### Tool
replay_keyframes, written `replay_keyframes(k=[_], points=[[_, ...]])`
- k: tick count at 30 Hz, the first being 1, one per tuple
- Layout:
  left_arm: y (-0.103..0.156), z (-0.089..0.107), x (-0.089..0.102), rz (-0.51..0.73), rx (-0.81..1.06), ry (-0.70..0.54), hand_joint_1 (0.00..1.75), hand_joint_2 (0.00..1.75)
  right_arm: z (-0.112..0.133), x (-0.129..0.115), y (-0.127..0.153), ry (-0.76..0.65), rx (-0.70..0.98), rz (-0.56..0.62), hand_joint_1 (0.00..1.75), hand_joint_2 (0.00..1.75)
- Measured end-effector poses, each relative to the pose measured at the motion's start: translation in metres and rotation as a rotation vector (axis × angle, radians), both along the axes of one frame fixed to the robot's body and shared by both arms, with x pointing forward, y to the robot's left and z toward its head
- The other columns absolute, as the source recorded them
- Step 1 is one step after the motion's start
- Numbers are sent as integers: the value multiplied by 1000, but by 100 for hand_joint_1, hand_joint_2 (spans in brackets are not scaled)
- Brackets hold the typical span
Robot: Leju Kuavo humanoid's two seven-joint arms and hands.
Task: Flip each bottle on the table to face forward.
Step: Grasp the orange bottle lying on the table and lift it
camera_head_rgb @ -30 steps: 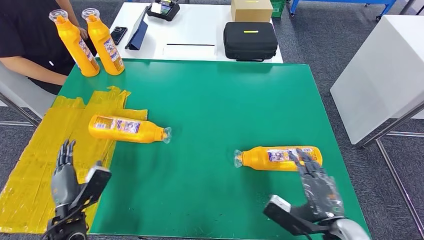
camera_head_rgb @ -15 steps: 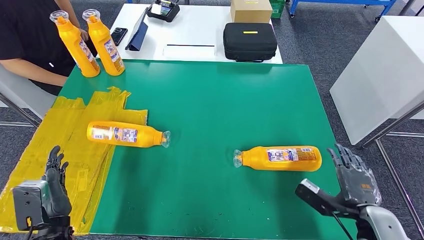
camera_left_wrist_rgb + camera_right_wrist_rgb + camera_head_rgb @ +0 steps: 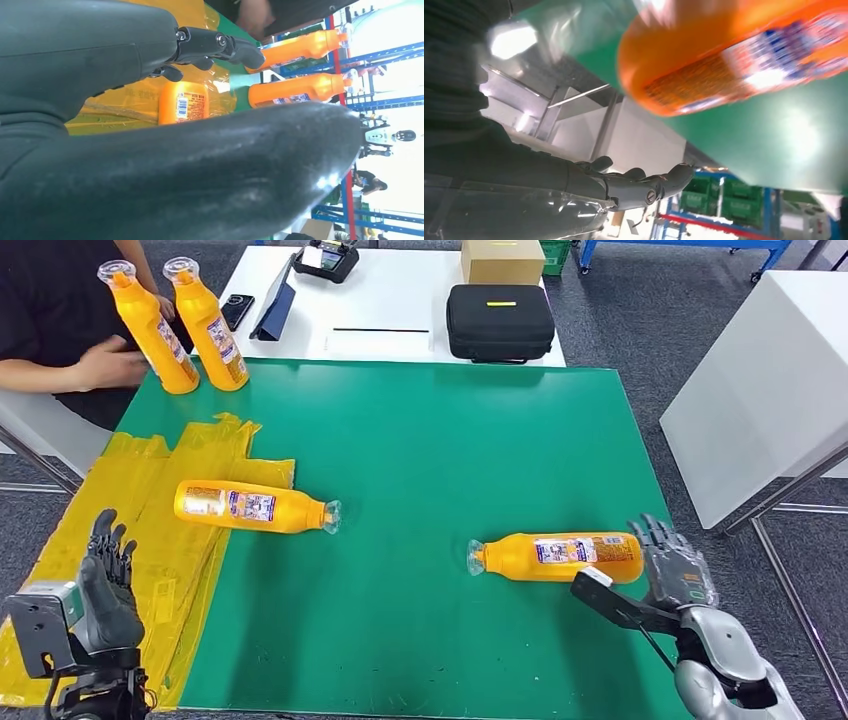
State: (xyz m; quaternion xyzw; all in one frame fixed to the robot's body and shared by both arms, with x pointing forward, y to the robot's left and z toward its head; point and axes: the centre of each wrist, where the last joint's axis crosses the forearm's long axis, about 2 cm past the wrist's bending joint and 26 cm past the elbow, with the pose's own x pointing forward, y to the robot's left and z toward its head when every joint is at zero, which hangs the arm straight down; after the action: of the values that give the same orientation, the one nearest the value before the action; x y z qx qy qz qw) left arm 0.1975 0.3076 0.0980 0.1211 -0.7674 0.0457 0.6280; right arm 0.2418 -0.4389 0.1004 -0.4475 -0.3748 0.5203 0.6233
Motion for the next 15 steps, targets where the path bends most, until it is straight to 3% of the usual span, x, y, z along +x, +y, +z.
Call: replay_keyframes(k=[6,15], points=[[3,0,6,-12,-18,-36,0,0,-7,21,12,18,27,50,0,175],[3,5,24,-20,-35,-67,0,0,-18,32,25,100,-13,78,0,175]])
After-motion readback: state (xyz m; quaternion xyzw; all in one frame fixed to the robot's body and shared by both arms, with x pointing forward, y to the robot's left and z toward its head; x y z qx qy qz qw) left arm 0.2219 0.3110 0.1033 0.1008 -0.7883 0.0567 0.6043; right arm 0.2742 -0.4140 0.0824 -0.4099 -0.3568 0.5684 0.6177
